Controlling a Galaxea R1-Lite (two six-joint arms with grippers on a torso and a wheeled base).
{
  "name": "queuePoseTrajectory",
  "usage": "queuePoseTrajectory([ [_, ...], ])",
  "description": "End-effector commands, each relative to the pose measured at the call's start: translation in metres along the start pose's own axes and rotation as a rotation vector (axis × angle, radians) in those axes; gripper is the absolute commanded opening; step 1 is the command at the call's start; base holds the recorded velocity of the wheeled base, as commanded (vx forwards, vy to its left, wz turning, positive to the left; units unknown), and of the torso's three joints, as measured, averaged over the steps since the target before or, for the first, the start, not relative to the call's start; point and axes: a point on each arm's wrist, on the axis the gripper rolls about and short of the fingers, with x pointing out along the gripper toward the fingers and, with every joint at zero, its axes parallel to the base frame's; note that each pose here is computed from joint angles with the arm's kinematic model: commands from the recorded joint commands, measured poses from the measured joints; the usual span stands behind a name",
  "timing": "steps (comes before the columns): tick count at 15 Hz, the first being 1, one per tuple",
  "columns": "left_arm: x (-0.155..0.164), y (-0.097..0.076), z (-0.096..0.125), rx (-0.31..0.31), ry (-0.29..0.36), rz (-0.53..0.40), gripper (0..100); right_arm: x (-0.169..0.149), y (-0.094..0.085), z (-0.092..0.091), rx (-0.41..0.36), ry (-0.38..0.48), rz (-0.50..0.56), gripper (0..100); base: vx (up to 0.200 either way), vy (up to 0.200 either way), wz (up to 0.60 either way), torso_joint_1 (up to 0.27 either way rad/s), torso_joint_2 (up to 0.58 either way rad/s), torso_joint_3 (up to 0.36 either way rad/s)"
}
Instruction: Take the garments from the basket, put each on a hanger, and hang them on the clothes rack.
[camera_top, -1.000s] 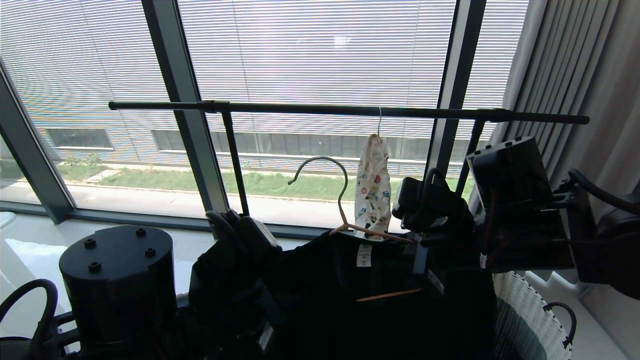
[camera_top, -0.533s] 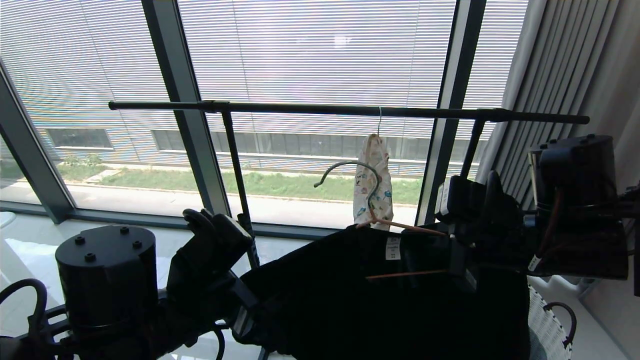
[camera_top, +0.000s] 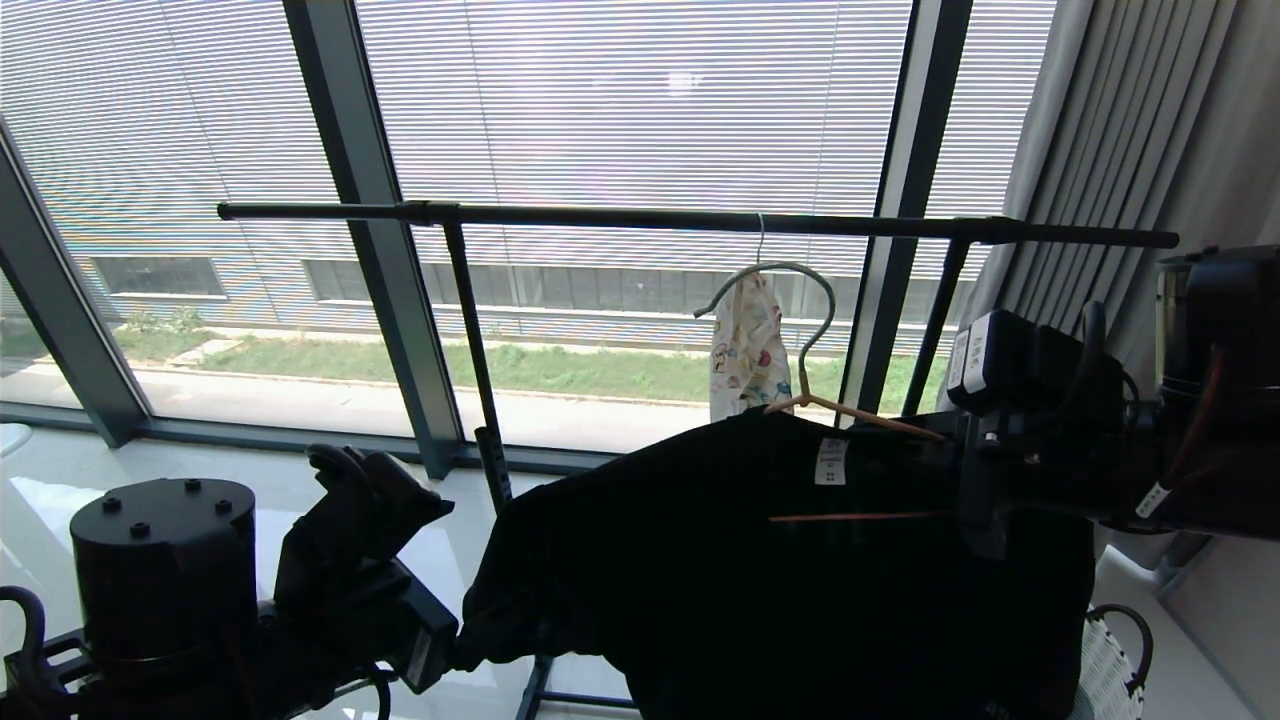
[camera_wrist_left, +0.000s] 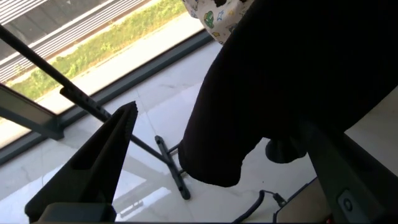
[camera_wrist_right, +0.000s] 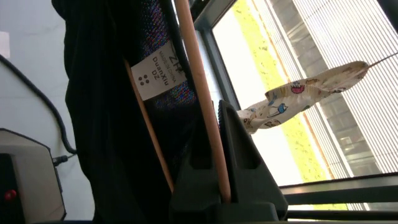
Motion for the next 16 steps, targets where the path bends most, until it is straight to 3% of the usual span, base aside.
queuePoseTrajectory([
  [1,0.003,0.003,-0.003,-0.015,0.018,0.007,100,-0.009,0.000,0.005,-0.009,-0.023,-0.013,0,0.000,0.000,0.00,0.000,0.00,0.000],
  [3,0.004,0.003,-0.004,-0.017,0.023,0.004,100,-0.011,0.000,0.007,-0.011,-0.029,-0.017,0,0.000,0.000,0.00,0.000,0.00,0.000],
  [4,0.005,0.003,-0.004,-0.017,0.023,0.004,0,-0.011,0.001,0.007,-0.014,-0.032,-0.016,0,0.000,0.000,0.00,0.000,0.00,0.000],
  [8,0.008,0.008,-0.008,-0.028,0.047,0.023,0,-0.014,0.002,0.010,-0.018,-0.041,-0.016,0,0.000,0.000,0.00,0.000,0.00,0.000],
  [13,-0.001,0.042,-0.032,-0.110,0.140,0.195,0,-0.018,-0.006,0.004,-0.005,-0.018,-0.061,0,0.000,0.000,0.00,0.000,0.00,0.000],
  [15,-0.006,0.041,-0.037,-0.118,0.154,0.202,0,-0.018,-0.008,0.003,-0.001,-0.013,-0.069,0,0.000,0.000,0.00,0.000,0.00,0.000],
  [16,-0.009,0.038,-0.034,-0.106,0.130,0.194,0,-0.018,-0.008,0.002,-0.002,-0.012,-0.069,0,0.000,0.000,0.00,0.000,0.00,0.000],
])
